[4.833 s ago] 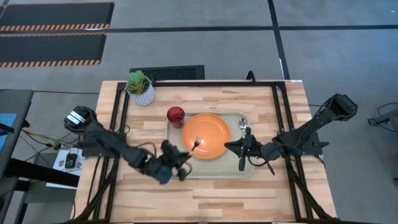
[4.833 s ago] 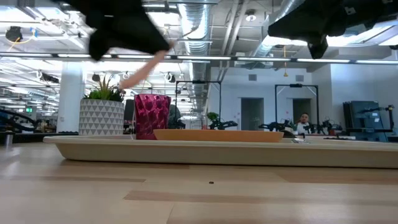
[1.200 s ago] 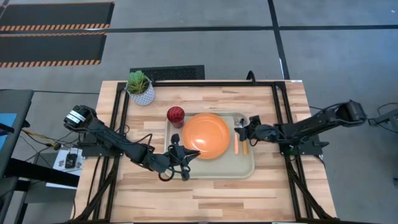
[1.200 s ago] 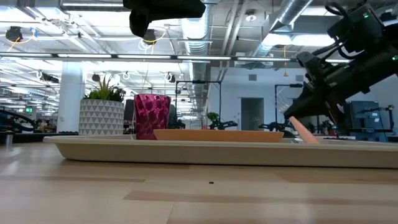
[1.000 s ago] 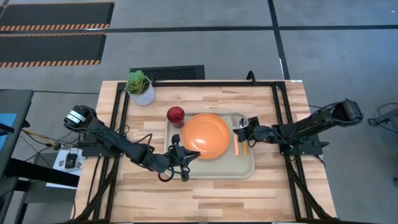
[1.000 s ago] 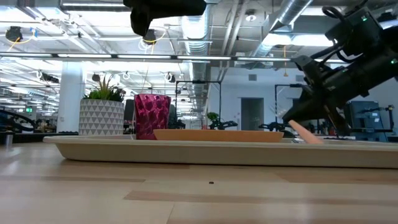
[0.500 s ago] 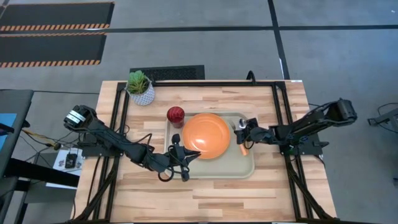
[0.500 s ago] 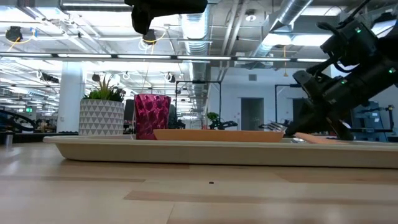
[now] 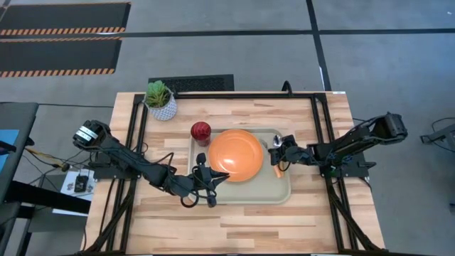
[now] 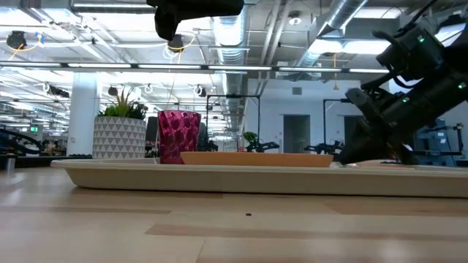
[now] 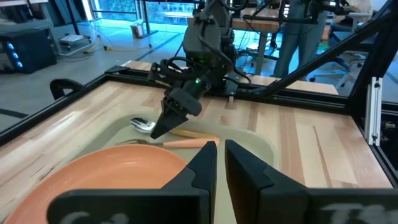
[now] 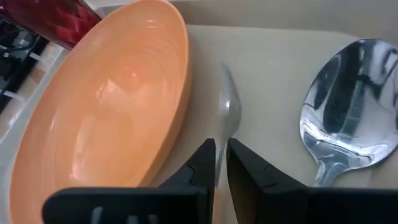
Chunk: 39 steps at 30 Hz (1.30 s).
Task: Pick and place plate/cup/fork/spoon on tray
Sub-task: Put the orange fork on the gray serving tray between the orange plate and the yellow spoon
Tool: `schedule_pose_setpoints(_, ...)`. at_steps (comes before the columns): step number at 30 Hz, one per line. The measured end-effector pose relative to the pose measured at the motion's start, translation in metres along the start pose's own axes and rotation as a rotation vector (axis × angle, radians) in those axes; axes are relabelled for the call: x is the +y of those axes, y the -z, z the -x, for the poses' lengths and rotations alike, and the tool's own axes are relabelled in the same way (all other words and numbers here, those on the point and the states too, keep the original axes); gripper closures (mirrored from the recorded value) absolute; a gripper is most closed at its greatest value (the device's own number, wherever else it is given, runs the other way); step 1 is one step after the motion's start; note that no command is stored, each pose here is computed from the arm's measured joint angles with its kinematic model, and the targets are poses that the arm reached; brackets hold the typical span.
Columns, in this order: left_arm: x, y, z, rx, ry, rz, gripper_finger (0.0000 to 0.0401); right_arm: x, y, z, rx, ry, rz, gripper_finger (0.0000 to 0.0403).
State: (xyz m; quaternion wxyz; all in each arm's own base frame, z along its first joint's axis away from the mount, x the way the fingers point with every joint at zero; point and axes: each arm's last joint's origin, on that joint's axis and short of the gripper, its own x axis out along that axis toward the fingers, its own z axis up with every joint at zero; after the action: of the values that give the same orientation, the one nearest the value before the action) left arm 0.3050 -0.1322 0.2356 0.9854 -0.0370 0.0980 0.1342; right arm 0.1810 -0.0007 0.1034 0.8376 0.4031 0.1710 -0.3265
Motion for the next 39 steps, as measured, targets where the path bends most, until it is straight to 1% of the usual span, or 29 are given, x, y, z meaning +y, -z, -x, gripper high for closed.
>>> schedule_pose_setpoints(4,0.000,0.000,0.000,0.000,0.000,0.000,0.0382,0.001,0.000,-0.001,0.009,0.025,0.015,0.0339)
schedule_pose_setpoints(7,0.000,0.000,0.000,0.000,0.000,0.000,0.0382,0.008,-0.003,-0.002,0.015,0.032,0.070,0.0339)
schedule_pose_setpoints(11,0.000,0.000,0.000,0.001,0.000,-0.001,0.0382,0.023,-0.010,-0.002,0.045,0.058,0.188,0.0339)
schedule_pose_setpoints(16,0.000,0.001,0.000,0.012,-0.003,-0.011,0.0382,0.041,-0.023,0.008,0.181,0.208,0.371,0.0339)
schedule_pose_setpoints(19,0.000,0.002,0.000,0.013,-0.003,-0.012,0.0382,0.055,-0.031,0.019,0.224,0.270,0.465,0.0339)
schedule_pose_setpoints(22,0.000,0.002,0.000,0.013,-0.003,-0.012,0.0382,0.066,-0.035,0.029,0.252,0.265,0.542,0.0339)
schedule_pose_setpoints(25,0.000,0.002,0.001,0.017,0.000,-0.016,0.0382,0.072,-0.033,0.036,0.256,0.233,0.563,0.0339)
schedule_pose_setpoints(28,-0.001,0.005,0.001,0.038,0.010,-0.031,0.0383,0.070,-0.026,0.039,0.256,0.225,0.566,0.0339)
schedule_pose_setpoints(30,-0.001,0.006,0.001,0.052,0.030,-0.029,0.0391,0.069,-0.021,0.039,0.255,0.208,0.566,0.0339)
schedule_pose_setpoints(32,-0.001,0.006,0.001,0.062,0.049,-0.030,0.0398,0.069,-0.017,0.039,0.252,0.188,0.556,0.0339)
schedule_pose_setpoints(35,-0.002,0.006,0.001,0.062,0.050,-0.030,0.0399,0.069,-0.012,0.041,0.262,0.181,0.532,0.0339)
schedule_pose_setpoints(39,-0.001,0.009,0.002,0.050,0.052,-0.018,0.0401,0.071,-0.012,0.041,0.261,0.168,0.509,0.0324)
